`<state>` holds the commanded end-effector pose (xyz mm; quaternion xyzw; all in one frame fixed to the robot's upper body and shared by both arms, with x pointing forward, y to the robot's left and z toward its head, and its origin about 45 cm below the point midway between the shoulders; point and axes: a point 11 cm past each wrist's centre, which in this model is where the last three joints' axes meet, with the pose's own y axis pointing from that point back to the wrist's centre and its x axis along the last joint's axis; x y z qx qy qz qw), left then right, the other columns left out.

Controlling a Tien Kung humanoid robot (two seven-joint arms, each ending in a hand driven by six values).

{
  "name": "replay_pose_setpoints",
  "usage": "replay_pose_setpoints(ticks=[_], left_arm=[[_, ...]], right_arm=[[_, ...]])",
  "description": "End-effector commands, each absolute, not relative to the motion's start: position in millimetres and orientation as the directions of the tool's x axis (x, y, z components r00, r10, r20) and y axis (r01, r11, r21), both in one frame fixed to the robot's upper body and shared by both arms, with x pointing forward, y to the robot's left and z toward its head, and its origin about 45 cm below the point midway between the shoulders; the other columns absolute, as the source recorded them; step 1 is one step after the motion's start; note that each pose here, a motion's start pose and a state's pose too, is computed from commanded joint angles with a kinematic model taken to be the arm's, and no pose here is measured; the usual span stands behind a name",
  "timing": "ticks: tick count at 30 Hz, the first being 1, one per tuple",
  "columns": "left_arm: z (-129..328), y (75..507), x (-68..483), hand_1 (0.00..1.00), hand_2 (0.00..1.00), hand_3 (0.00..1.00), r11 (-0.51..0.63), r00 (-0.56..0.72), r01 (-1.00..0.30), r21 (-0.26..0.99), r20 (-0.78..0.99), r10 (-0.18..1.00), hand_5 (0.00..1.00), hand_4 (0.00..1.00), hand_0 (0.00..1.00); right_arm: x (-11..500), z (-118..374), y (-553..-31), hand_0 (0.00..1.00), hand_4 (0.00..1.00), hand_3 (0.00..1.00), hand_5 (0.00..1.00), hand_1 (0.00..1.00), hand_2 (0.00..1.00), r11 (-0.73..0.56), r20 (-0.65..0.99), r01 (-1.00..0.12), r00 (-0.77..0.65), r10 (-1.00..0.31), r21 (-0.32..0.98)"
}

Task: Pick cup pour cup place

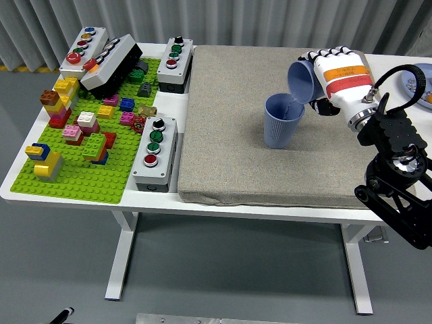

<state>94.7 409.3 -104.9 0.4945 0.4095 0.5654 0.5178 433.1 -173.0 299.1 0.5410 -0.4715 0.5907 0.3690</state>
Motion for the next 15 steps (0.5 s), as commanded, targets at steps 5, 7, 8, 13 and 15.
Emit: replay_pose_setpoints(ticks=[5,7,8,13,15], left_arm=[[-104.9,409.3,94.9,0.810,0.883,0.790,-0.129,0.025,-0.181,0.975,0.135,0.991,0.998,0.626,0.838],[-104.9,409.4,94.7,0.811,0.883,0.790,-0.129,0.025,-0.181,0.975,0.135,0.990,0.998,0.625,0.838],[-104.9,409.4,94.5,0.811,0.883,0.790,-0.129,0.025,-0.180,0.975,0.135,0.990,0.998,0.625,0.838],[-105.1,409.3,93.8,0.811,0.883,0.790,-0.129,0.025,-0.179,0.975,0.135,0.990,0.998,0.625,0.838],[-105.1,409.4,93.6,0.811,0.883,0.790,-0.129,0.025,-0.178,0.976,0.135,0.990,0.998,0.625,0.838]], right_arm=[[433.0,299.4,-173.6,0.838,0.750,0.643,0.069,0.680,0.553,-0.287,0.987,-0.944,-0.149,-0.069,-0.162],[432.6,299.7,-173.3,0.840,0.748,0.641,0.068,0.681,0.553,-0.290,0.986,-0.942,-0.154,-0.067,-0.167],[432.6,299.5,-173.2,0.840,0.748,0.641,0.068,0.681,0.553,-0.290,0.986,-0.942,-0.153,-0.067,-0.166],[432.5,299.1,-173.2,0.842,0.747,0.641,0.066,0.681,0.554,-0.290,0.986,-0.942,-0.154,-0.064,-0.166],[432.5,298.8,-173.2,0.842,0.747,0.641,0.066,0.681,0.554,-0.290,0.986,-0.943,-0.154,-0.064,-0.166]])
